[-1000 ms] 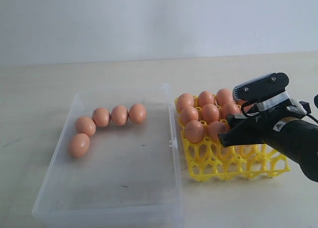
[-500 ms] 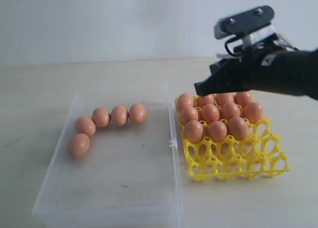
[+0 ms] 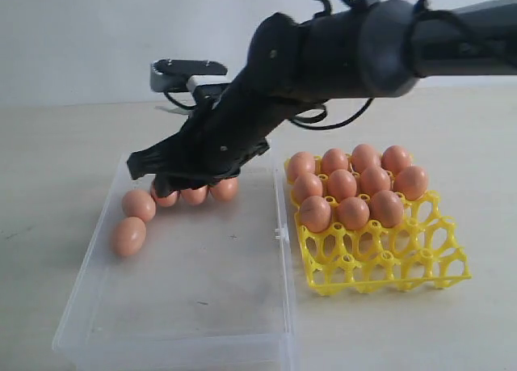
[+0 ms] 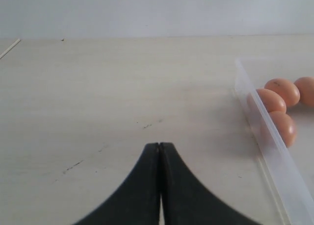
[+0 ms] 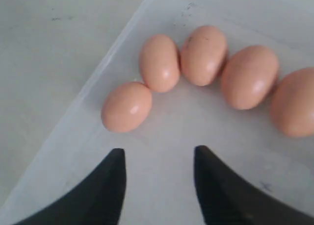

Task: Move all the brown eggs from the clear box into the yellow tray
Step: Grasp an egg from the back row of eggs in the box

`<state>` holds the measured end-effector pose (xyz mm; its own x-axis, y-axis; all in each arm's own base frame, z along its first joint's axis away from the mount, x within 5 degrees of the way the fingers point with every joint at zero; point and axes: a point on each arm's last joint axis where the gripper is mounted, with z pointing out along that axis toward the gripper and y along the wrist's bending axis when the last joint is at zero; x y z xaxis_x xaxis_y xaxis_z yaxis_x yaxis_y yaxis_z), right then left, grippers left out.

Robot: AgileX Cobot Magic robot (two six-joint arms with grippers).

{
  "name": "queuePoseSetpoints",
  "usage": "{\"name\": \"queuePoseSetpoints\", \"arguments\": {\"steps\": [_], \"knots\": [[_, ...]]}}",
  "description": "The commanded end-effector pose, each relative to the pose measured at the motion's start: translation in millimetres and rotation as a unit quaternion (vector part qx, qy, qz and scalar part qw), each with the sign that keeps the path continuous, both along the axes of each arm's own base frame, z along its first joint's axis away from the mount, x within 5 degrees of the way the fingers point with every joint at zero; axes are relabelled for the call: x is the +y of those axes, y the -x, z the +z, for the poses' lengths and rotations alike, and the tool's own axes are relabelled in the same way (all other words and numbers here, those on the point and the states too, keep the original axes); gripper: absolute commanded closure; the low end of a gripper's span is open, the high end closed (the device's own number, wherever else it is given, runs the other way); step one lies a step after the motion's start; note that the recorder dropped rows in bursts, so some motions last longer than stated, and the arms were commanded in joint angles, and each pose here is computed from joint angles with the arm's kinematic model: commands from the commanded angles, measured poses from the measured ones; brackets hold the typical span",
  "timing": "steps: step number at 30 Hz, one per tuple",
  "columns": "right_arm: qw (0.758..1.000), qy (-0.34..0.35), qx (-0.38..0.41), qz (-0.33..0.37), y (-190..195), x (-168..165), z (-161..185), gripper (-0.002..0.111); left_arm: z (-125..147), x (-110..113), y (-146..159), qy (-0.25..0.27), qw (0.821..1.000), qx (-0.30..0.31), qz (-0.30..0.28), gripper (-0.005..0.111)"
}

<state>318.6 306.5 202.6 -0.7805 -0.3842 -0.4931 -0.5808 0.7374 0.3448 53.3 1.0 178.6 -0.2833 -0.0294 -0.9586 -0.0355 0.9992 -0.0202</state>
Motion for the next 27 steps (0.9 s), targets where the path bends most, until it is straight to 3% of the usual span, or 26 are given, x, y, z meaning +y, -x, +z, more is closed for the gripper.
{"name": "queuePoseSetpoints", "arguments": {"steps": [1, 4, 16, 19, 23, 27], "knots": [[0.995, -0.029, 0.083, -0.044, -11, 31, -27, 0.044, 3, -1, 0, 0.002, 1.0, -0.011, -0.004, 0.107], [0.989, -0.037, 0.128, -0.065, -21, 45, -49, 0.044, 3, -1, 0, 0.002, 1.0, -0.011, -0.004, 0.107], [0.986, -0.016, 0.161, -0.041, -26, 77, -95, 0.045, 3, -1, 0, 0.002, 1.0, -0.011, -0.004, 0.107], [0.988, -0.017, 0.15, -0.044, -29, 77, -97, 0.063, 3, -1, 0, 0.002, 1.0, -0.011, -0.004, 0.107], [0.988, -0.018, 0.143, -0.045, -30, 77, -96, 0.108, 3, -1, 0, 0.002, 1.0, -0.011, -0.004, 0.107], [0.995, -0.003, 0.099, -0.032, -34, 72, -80, 0.108, 3, -1, 0, 0.002, 1.0, -0.011, -0.004, 0.107]]}}
